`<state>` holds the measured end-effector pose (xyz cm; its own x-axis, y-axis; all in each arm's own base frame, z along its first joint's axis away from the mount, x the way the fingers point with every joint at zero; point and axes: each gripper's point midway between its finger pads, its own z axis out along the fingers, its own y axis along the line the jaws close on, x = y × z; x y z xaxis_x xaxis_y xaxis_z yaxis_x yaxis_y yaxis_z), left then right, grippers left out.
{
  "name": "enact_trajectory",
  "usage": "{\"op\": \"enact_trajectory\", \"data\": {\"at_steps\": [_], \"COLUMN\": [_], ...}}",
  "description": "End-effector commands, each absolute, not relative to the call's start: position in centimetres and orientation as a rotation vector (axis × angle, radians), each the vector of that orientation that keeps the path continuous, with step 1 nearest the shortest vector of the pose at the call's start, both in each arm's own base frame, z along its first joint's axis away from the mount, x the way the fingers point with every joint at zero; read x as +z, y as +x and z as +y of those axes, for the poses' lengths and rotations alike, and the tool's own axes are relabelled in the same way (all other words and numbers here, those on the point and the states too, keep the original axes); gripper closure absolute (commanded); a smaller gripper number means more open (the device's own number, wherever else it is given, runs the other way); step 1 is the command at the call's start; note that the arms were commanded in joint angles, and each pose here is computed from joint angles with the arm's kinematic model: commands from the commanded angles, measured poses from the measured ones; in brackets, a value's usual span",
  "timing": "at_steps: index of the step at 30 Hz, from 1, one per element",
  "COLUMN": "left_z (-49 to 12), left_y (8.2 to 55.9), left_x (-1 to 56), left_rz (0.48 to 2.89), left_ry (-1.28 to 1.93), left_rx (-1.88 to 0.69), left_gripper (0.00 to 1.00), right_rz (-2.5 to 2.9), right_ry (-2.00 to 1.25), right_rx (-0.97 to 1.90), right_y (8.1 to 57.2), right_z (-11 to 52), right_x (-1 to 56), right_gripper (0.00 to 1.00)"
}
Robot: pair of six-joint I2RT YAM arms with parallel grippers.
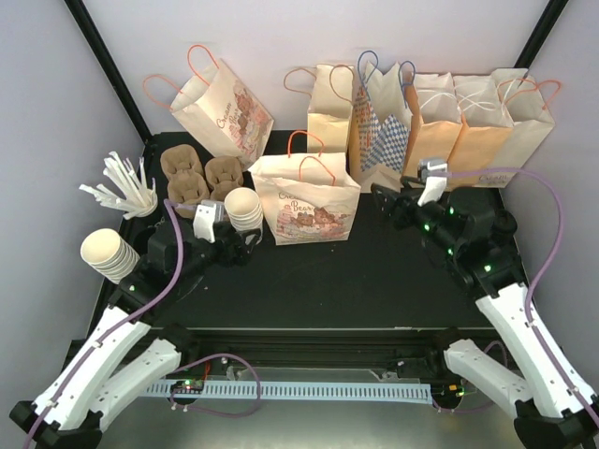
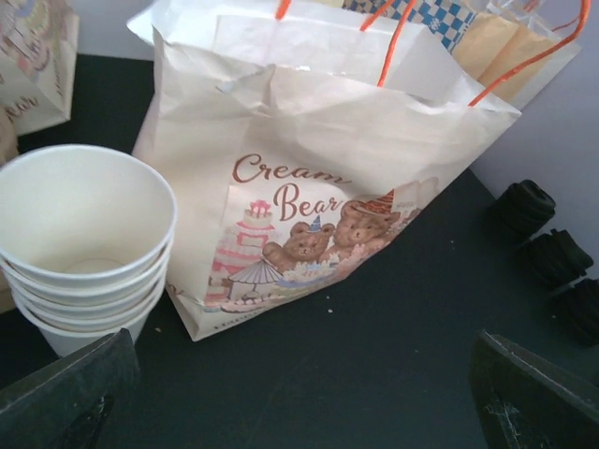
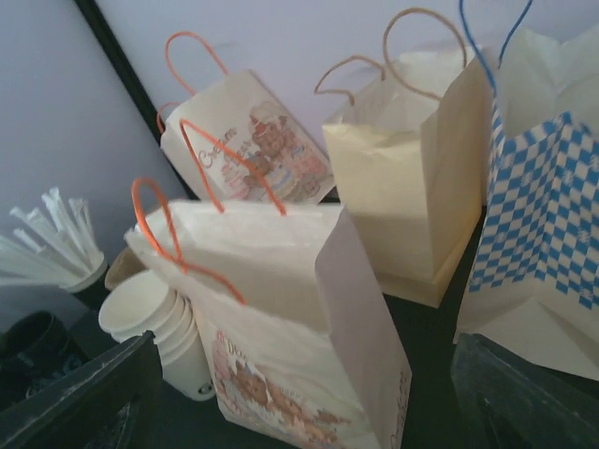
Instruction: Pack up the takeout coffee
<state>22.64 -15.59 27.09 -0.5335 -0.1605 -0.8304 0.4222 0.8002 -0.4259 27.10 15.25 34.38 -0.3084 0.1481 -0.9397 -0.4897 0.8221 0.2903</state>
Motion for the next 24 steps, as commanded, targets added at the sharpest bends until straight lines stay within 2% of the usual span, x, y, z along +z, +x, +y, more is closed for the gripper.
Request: {"op": "enact_trajectory", "data": {"at_steps": [1, 8, 14, 18, 24], "left_z": [-14.2, -13.0, -13.2, -15.2, -18.6], "left_y": [22.8, 25.8, 30.3, 33.3, 36.5], "left_x": [29.4, 31.9, 35.1, 36.7, 38.7], "left_rz": [1.953, 2.026, 1.931, 1.864, 1.754], "left_ry": [0.226, 0.285, 0.322, 0.443, 0.629], "left_rx": [-0.622, -0.361, -0.189, -0.132, -0.112], "left_gripper": [0.01, 0.01, 0.01, 0.01, 0.07], "right_rz": [1.919, 2.021, 2.016, 1.907, 1.716], "right_ry": [-0.147, -0.222, -0.098, -0.276, -0.615], "right_rx": [0.590, 0.710, 0.939, 1.082, 0.938], "right_y": [28.9, 30.7, 31.6, 30.2, 29.1], "right_z": [14.6, 17.9, 20.1, 23.0, 25.3], "right_x": [34.5, 34.9, 36.7, 39.6, 40.2], "right_gripper": [0.13, 0.19, 0.23, 0.23, 0.21]}}
